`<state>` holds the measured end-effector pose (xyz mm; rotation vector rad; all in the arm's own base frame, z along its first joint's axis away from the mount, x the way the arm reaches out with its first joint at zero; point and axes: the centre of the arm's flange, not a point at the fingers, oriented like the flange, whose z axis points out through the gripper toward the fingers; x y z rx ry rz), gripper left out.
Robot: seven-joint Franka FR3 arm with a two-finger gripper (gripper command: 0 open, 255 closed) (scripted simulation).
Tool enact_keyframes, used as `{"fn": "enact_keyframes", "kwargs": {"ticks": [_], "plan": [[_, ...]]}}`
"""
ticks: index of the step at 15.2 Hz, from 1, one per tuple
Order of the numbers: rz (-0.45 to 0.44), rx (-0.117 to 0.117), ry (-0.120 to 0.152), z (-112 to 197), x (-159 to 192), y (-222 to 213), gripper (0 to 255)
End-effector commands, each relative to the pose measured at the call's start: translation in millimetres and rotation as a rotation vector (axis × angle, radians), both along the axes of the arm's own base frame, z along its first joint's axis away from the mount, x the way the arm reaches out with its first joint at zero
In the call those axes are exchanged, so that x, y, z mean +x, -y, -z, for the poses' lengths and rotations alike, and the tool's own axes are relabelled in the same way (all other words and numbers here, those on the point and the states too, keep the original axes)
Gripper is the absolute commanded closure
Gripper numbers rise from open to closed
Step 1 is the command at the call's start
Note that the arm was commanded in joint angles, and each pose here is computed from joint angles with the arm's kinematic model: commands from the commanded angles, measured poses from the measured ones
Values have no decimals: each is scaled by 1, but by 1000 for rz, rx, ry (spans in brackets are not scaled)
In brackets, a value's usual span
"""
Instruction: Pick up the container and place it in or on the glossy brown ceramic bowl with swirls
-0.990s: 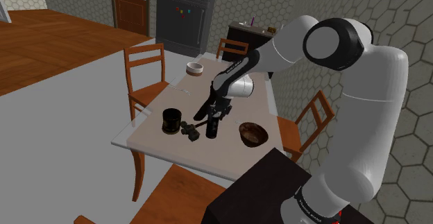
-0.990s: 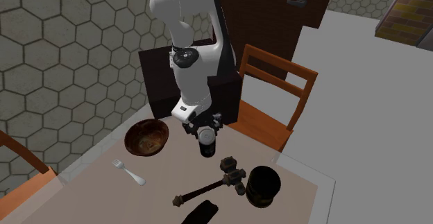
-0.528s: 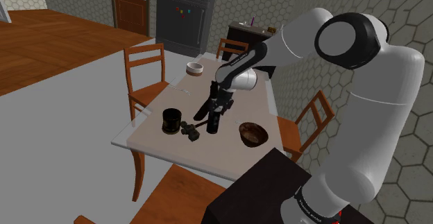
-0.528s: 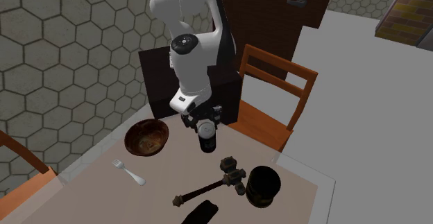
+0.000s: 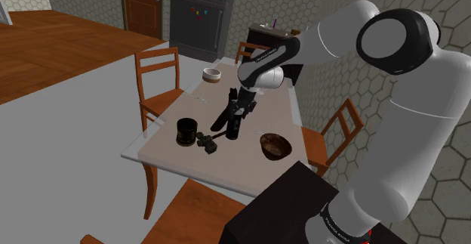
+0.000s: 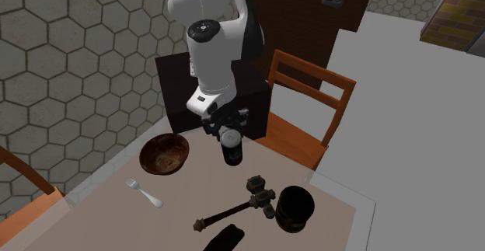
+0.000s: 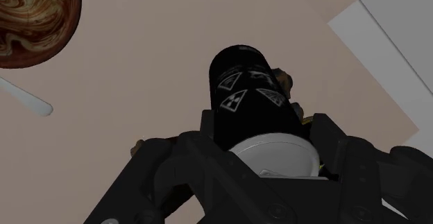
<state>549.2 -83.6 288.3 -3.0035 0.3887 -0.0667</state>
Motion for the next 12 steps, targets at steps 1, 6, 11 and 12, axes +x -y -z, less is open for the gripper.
{"fn": "enact_keyframes", "kwargs": {"ticks": [1,6,11,12], "plan": [[0,0,0,-11,-1,0,255],[0,0,0,-36,-1,0,255],[0,0,0,-50,-39,52,255],[0,0,0,-52,-47,62,255]]}}
